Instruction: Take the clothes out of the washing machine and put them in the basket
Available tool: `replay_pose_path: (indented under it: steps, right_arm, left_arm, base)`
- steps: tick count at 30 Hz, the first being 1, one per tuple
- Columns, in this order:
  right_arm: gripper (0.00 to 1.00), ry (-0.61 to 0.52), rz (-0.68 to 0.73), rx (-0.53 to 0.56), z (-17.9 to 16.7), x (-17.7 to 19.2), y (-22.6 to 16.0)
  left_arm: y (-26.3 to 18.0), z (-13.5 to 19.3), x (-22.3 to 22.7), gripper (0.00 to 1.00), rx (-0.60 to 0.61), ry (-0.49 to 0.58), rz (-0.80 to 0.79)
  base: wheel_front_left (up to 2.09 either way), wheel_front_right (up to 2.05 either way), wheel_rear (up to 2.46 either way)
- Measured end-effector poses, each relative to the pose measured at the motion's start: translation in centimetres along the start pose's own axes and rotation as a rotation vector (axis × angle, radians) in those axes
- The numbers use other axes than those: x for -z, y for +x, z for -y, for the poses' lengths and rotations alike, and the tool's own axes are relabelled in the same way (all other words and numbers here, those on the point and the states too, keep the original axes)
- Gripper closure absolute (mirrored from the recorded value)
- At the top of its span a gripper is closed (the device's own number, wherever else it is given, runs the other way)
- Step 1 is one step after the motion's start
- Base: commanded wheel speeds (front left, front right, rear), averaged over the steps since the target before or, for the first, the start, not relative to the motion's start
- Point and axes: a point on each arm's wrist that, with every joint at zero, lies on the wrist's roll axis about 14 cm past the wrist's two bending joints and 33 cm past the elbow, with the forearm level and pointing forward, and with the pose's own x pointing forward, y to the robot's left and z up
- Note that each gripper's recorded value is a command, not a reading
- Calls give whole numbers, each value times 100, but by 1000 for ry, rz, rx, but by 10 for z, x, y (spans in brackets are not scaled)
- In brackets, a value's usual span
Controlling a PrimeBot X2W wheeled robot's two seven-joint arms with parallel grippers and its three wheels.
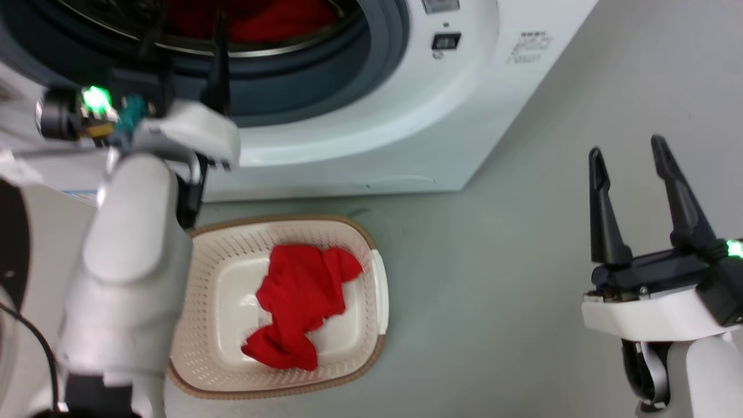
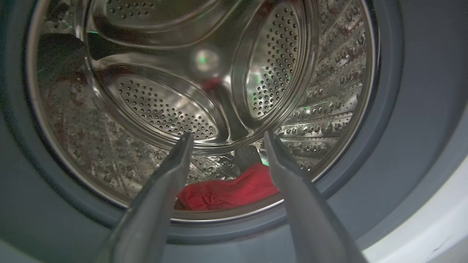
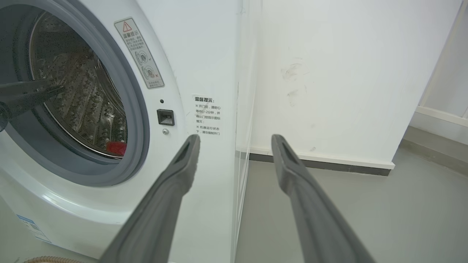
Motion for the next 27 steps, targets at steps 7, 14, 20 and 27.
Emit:
replay_pose_path:
  steps: [7,14,20,27]
  right_arm:
    - [0,2,-44,39,16,25,9]
    - [0,-3,-93,80,33,50,12]
    - [0,-13,-126,103,44,70,16]
    - [0,-9,-169,125,54,93,17]
  left_arm:
    - [61,4,39,0,44,12,-97]
    - [105,3,88,0,67,-1,-252]
    - [131,-2,134,0,66,-52,-445]
    - [145,1,180,0,94,0,-640]
  base:
    - [0,0,0]
    - [0,0,0]
    - [0,0,0]
    - [0,0,0]
